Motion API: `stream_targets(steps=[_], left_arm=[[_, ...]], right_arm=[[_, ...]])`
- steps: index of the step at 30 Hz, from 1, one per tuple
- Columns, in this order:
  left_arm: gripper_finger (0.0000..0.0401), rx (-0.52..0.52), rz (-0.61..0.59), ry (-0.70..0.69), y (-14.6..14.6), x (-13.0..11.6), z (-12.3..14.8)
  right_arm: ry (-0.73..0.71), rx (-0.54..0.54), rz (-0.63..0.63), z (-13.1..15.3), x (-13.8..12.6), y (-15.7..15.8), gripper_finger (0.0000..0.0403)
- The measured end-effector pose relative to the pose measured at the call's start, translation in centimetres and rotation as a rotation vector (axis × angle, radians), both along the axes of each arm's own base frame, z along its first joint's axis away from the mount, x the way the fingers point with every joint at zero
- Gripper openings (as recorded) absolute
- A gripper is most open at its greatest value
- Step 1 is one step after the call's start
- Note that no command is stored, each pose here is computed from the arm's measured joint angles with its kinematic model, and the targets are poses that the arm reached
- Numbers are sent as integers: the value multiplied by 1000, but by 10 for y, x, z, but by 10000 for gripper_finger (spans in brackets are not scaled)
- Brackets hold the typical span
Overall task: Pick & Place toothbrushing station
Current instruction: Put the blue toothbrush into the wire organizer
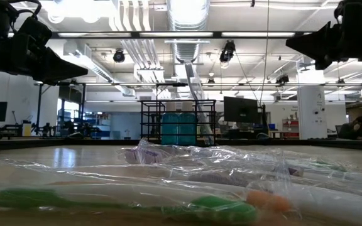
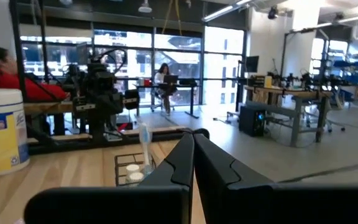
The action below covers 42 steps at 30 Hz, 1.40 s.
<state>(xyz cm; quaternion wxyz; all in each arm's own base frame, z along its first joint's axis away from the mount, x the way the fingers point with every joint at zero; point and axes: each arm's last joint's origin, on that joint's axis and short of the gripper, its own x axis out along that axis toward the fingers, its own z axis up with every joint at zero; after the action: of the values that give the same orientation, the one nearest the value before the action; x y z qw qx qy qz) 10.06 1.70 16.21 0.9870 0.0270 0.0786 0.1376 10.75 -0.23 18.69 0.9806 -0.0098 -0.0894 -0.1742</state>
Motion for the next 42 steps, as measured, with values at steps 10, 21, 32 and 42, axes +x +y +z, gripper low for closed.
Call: stream_targets(steps=[10,21,32,42], left_arm=[[3,0,1,0,0,0,0],[3,-70,28,-9,1,1,-1],[3,-43,22,2,1,1,-1],[3,-68,-16,8,-1,1,-2]], right_arm=[[50,65,-54,-10,-14,-3,8],[92,93,-44,-14,-12,-3,8],[113,109,22,-17,-10,-1,8],[104,185,83,-16,3,6,8]])
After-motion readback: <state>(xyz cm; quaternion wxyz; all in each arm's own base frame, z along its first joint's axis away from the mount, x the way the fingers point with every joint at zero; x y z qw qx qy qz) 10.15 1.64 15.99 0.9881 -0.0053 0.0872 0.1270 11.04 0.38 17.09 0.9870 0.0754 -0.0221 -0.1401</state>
